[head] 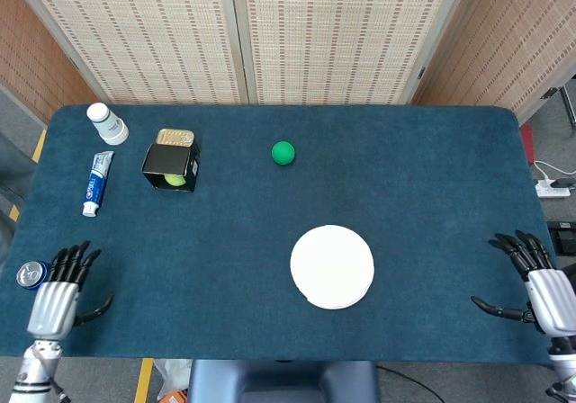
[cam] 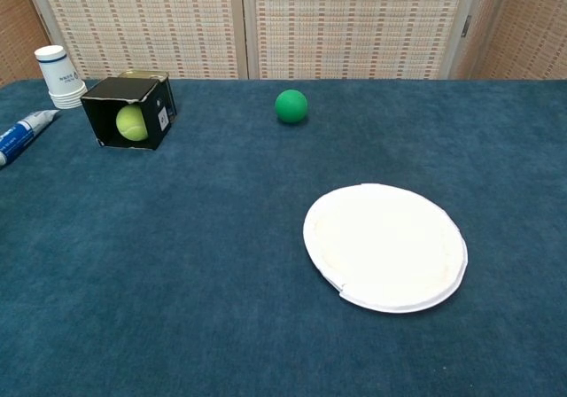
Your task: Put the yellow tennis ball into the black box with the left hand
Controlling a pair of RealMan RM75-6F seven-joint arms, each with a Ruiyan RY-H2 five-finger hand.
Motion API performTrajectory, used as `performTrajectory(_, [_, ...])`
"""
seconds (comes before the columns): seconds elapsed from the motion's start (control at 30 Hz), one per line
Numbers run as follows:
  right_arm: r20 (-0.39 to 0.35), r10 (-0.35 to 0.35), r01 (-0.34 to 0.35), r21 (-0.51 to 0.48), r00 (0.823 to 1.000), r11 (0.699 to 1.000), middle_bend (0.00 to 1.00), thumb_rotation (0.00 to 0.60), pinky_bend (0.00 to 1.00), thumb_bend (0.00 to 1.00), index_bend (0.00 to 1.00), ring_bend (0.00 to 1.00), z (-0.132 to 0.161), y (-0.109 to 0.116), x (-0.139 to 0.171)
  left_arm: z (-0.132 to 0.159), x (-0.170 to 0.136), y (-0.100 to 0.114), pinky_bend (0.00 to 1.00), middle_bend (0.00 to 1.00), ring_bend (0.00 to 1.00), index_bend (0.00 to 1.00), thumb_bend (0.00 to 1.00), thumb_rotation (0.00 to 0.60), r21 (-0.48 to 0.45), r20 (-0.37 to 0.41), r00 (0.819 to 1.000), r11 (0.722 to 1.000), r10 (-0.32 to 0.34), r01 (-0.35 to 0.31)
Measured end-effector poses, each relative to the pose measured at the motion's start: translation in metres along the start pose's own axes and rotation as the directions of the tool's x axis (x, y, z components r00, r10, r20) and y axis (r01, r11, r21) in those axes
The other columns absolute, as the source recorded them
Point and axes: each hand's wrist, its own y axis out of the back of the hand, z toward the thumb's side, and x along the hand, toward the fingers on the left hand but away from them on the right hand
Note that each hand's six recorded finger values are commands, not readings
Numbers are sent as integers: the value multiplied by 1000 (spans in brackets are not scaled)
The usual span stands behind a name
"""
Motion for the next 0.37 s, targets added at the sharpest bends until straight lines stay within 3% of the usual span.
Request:
performTrajectory(0.13, [-7, 21, -20, 18, 1000, 1000, 122, 600, 0, 0, 206, 0, 3, -6, -1, -22, -19, 13, 0, 11, 0, 131, 318, 263, 7, -35, 999, 1000, 4, -4])
performTrajectory(0.27, [3, 23, -24, 23, 1000, 999, 122, 600, 0, 0, 206, 0, 5, -8, -4, -40, -25, 23, 0, 15, 0, 131, 317, 268, 72, -30, 1000, 997, 9, -7])
performTrajectory(0.37, [12, 19, -19, 25, 1000, 999, 122, 600, 0, 0, 206, 0, 4, -8, -5, -40, -25, 30, 0, 25, 0, 131, 318, 268, 56, -23, 1000, 998, 17, -16])
